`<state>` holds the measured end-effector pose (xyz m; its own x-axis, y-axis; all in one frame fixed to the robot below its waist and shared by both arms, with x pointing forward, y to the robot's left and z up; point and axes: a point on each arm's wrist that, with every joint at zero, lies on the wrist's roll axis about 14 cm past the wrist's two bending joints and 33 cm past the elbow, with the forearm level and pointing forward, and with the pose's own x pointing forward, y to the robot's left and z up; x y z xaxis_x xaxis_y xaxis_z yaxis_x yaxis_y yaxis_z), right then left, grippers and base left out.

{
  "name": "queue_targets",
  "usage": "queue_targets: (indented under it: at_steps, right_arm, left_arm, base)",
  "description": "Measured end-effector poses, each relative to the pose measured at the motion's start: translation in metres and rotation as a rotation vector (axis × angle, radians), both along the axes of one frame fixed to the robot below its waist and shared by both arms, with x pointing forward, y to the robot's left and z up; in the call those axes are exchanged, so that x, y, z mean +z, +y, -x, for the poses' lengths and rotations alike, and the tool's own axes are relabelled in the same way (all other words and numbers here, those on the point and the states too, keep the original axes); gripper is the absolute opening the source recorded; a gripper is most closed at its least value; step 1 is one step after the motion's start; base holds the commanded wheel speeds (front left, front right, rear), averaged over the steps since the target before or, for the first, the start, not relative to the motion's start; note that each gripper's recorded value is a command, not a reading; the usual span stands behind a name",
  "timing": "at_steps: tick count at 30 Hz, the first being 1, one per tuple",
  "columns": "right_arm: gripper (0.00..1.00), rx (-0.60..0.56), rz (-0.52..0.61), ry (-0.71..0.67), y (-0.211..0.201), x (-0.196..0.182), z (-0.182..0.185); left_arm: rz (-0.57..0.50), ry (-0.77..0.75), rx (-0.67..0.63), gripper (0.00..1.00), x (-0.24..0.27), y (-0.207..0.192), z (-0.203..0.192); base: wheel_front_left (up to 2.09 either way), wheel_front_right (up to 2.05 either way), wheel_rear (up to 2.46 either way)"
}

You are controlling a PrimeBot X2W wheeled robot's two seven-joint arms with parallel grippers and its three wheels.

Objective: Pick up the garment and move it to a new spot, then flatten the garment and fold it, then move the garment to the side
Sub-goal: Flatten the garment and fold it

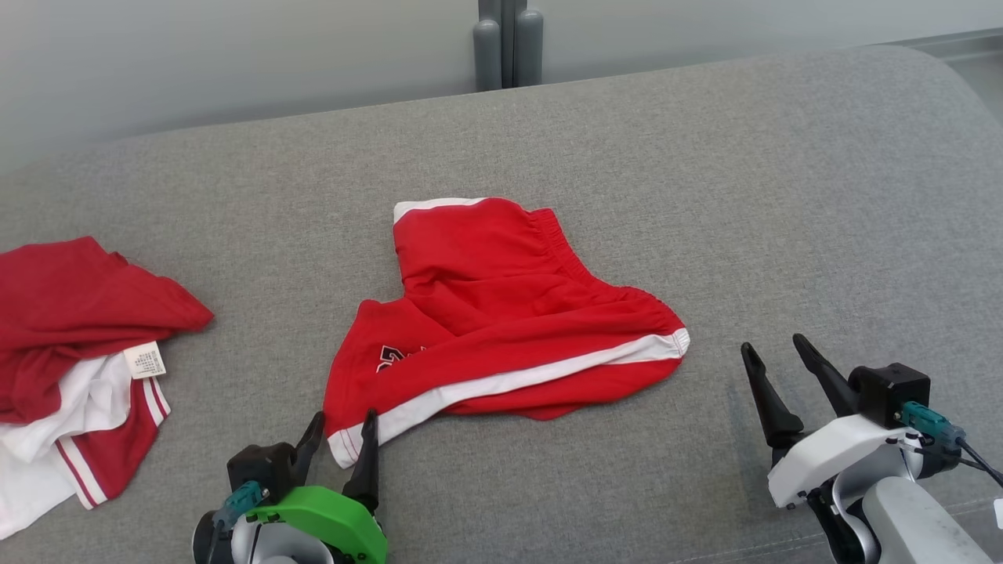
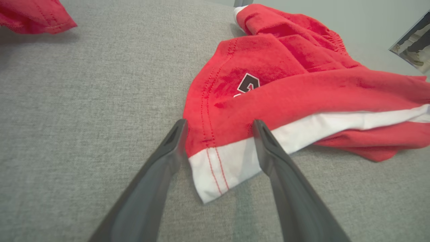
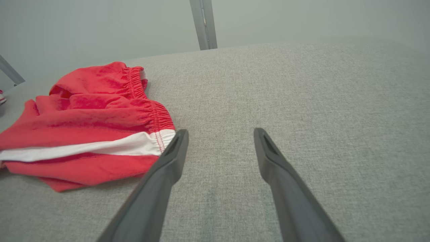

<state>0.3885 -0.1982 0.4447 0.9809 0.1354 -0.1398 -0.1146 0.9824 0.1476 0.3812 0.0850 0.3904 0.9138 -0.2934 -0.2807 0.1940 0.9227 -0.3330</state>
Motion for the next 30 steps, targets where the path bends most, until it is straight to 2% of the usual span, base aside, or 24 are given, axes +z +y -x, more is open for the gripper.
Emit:
queue_targets:
  at_steps: [14, 29, 30]
  right_arm:
    - [1.00, 0.033, -0.028, 0.006, 0.019, -0.003, -0.001]
    - [1.00, 0.024, -0.039, 0.015, 0.018, -0.006, 0.000]
    - [1.00, 0.023, -0.040, 0.015, 0.018, -0.006, 0.000]
  left_arm:
    - [0.026, 0.039, 0.040, 1.00, -0.008, 0.007, 0.005]
    - [0.070, 0.030, 0.030, 1.00, -0.004, 0.001, 0.000]
    - [0.072, 0.025, 0.030, 0.90, -0.002, 0.001, -0.001]
  base:
    - [0.00, 0.00, 0.00]
    - [0.00, 0.00, 0.00]
    - [0.00, 0.00, 0.00]
